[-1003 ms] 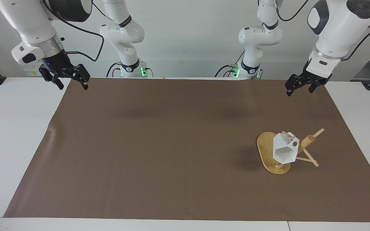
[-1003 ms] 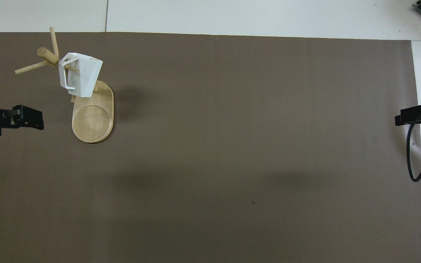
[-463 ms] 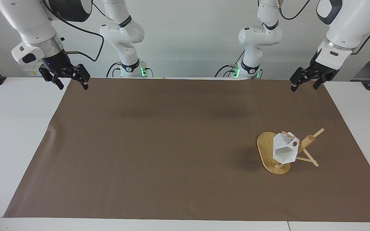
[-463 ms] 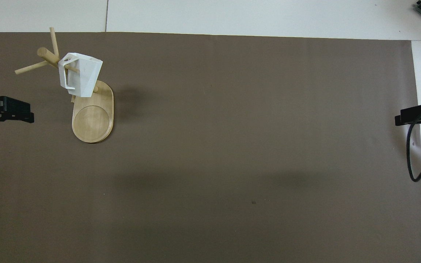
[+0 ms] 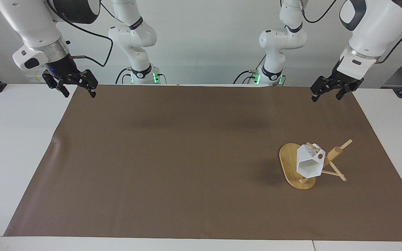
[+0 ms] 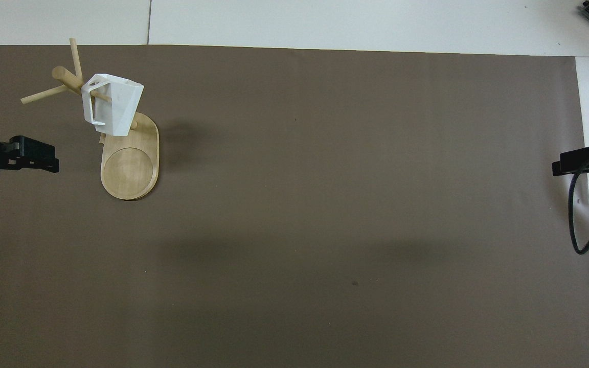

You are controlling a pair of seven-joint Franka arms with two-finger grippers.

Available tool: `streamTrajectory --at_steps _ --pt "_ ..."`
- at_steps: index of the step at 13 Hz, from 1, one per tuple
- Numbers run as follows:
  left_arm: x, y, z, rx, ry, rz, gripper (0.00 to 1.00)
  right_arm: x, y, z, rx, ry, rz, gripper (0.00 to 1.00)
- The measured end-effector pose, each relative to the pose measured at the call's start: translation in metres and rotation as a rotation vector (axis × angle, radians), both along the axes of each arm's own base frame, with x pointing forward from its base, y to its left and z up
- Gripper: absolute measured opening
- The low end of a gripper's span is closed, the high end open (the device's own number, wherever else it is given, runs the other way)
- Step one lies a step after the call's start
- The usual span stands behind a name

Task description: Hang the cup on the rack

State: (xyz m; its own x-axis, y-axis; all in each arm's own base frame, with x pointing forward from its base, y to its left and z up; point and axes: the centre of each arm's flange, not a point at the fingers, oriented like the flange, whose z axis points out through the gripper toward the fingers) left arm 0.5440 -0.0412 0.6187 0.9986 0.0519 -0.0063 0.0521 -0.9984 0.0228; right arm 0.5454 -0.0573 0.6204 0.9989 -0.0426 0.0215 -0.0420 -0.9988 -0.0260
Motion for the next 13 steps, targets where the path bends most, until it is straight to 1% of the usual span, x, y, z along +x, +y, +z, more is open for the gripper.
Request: streamTrajectory --at_steps 3,7,10,13 --pt "0.0 0.0 0.001 0.0 -0.001 -0.059 1.0 0.0 0.0 0.0 0.0 0.0 0.0 1.0" --pt "0.0 -0.001 0.004 0.0 -0.01 -0.073 1.0 0.0 0.0 0.0 0.0 0.0 0.0 1.0" --pt "-0.002 -0.002 0.017 0.0 -0.013 -0.078 1.0 0.0 0.0 0.0 0.0 0.0 0.0 1.0" --pt "0.001 -0.002 0.016 -0.001 -0.017 -0.128 1.0 0.0 0.0 0.0 0.0 0.0 0.0 1.0"
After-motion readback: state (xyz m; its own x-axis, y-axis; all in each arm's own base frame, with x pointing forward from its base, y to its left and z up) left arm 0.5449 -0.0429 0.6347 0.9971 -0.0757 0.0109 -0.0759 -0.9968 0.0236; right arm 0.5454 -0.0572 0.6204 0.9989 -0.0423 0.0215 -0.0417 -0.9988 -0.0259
